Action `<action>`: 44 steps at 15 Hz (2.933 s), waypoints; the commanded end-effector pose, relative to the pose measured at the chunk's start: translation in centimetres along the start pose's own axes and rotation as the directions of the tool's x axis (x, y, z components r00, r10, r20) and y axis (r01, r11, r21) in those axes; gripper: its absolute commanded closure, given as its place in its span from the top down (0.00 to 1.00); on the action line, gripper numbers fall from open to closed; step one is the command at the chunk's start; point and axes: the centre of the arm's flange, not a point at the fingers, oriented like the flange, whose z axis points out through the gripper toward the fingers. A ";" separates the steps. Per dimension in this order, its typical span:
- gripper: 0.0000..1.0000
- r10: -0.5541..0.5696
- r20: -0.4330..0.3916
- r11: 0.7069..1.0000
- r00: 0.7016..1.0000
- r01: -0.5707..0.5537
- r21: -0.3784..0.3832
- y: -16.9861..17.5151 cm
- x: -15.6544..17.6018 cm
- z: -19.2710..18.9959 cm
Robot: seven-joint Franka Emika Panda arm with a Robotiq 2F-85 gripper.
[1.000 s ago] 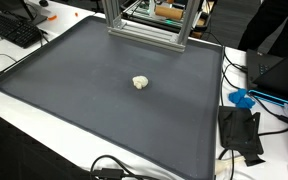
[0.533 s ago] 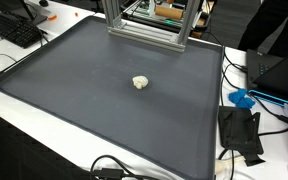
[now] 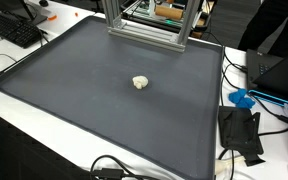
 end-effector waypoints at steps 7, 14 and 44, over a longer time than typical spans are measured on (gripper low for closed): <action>1.00 -0.007 -0.028 0.998 1.000 0.009 0.057 0.1 -1.3 3.3; 1.00 -0.006 -0.034 0.999 0.999 0.007 0.052 0.3 -1.5 4.0; 0.27 0.112 -0.040 0.994 0.993 -0.111 0.004 -0.1 -1.4 3.5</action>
